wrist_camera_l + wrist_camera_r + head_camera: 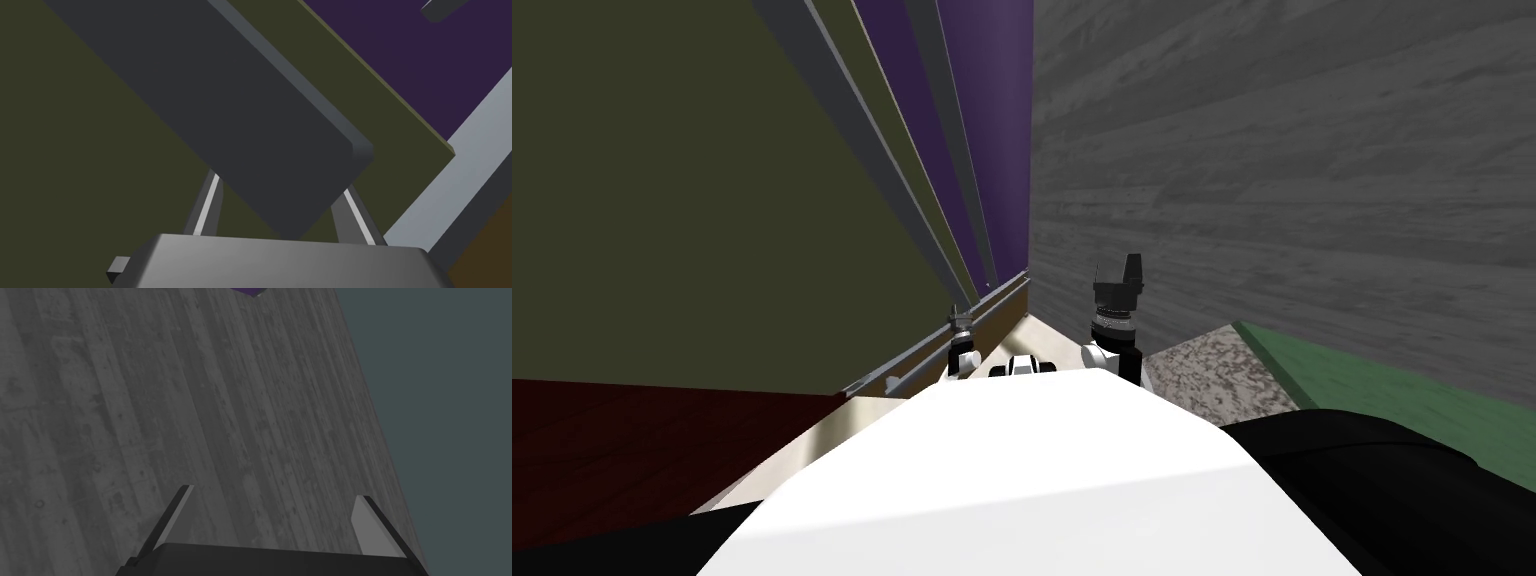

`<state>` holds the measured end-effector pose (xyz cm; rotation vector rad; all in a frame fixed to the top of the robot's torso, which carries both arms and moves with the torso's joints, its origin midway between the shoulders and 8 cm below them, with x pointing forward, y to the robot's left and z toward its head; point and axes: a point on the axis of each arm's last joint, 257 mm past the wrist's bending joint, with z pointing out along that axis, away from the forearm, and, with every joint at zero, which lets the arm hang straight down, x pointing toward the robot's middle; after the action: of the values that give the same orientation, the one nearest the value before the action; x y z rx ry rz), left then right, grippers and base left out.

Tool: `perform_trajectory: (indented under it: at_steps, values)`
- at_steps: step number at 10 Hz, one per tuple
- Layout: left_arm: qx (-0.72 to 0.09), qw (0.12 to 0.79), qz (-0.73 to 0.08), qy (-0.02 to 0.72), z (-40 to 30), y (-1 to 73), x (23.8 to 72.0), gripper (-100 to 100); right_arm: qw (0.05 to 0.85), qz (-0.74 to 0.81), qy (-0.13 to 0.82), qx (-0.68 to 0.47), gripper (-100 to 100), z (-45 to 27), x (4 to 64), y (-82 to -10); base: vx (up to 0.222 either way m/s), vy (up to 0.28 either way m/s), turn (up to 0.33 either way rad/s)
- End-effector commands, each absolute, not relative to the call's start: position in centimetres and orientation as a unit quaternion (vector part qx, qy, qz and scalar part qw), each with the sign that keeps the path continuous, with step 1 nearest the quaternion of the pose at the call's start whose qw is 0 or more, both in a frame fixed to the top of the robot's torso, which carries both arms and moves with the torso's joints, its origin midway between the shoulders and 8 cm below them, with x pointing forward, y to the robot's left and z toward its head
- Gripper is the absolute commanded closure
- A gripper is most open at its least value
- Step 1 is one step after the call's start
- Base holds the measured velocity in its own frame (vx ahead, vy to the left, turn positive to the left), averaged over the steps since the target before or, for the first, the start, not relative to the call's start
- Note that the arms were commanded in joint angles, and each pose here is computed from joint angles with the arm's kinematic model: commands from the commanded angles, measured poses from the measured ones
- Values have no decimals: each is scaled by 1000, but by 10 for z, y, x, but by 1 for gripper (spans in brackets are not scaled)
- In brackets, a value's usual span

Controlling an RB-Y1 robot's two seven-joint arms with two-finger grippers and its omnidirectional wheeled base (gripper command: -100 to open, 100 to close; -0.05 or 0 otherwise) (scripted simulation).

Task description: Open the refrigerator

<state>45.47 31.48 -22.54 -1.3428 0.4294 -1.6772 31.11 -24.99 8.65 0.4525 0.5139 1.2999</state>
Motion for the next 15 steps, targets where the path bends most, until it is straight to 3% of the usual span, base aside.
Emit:
perform_trajectory:
  at_steps: [1, 7, 15]
  values:
    - [-541, 427, -697, 197, -224, 284, 465, 100, 742, 593, 234, 206, 0, 87, 311, -250, -270, 109, -177]
    - [-528, 371, -725, 241, -220, 228, 475, 100, 742, 593, 235, 207, 0, 86, 311, -250, -216, 80, -126]
    - [-522, 378, -727, 235, -225, 238, 516, 100, 742, 593, 235, 207, 0, 86, 311, -250, -128, 67, -137]
